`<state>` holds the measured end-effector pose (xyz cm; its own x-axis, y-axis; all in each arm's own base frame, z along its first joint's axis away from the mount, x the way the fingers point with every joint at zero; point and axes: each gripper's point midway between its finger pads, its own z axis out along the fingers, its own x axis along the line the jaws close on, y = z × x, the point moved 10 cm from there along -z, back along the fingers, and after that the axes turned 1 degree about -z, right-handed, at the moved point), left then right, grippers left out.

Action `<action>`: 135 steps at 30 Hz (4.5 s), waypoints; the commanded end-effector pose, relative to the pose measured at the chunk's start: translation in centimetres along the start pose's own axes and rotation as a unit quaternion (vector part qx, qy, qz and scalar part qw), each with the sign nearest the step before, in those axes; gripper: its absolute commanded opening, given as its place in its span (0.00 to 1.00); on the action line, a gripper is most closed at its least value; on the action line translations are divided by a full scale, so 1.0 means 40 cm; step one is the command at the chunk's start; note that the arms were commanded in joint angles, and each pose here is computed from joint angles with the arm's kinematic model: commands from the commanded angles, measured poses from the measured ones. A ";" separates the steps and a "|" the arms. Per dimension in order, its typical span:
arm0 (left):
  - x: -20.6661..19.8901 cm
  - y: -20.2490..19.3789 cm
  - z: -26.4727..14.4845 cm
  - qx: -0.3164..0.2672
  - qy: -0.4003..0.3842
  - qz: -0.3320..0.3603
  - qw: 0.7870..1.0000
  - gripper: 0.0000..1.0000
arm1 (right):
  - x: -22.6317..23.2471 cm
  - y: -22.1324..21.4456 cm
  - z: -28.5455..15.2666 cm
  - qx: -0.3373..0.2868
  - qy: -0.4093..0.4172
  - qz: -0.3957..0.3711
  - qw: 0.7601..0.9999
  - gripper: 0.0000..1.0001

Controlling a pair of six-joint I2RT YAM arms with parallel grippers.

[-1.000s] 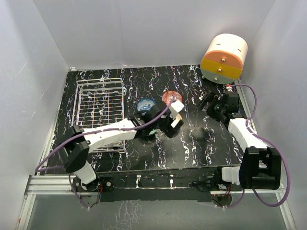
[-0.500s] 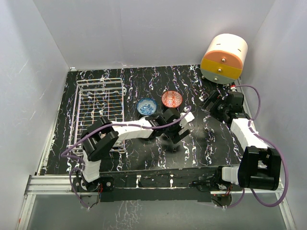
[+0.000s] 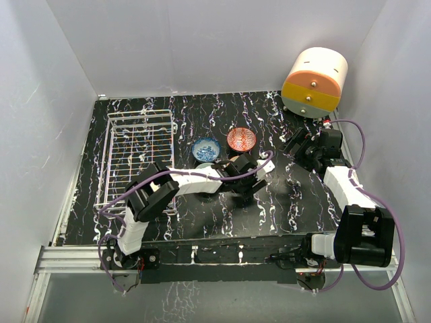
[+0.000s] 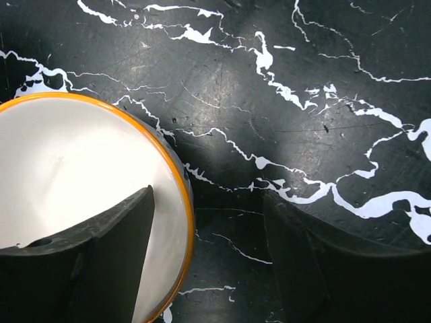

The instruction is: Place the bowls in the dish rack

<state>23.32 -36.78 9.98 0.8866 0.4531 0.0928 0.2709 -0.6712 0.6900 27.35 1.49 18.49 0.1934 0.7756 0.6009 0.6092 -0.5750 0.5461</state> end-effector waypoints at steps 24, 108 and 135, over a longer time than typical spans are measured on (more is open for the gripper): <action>0.009 0.108 -0.134 -0.080 0.010 -0.051 0.995 0.00 | -0.004 0.017 -0.002 -0.026 0.009 -0.011 1.000 0.98; 0.555 -0.498 -0.535 -0.425 0.100 -0.750 0.497 0.47 | -0.014 -0.011 0.009 -0.001 0.040 -0.014 0.999 0.98; 0.606 -0.460 -0.634 -0.264 0.276 -0.760 0.526 0.65 | -0.012 -0.007 0.013 -0.001 0.046 -0.012 0.999 0.98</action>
<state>31.32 0.81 17.30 -0.3860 0.3648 -0.8473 0.2224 0.9282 0.2983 26.80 1.67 17.13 0.1572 0.7523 0.6397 0.6435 -0.5694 0.5115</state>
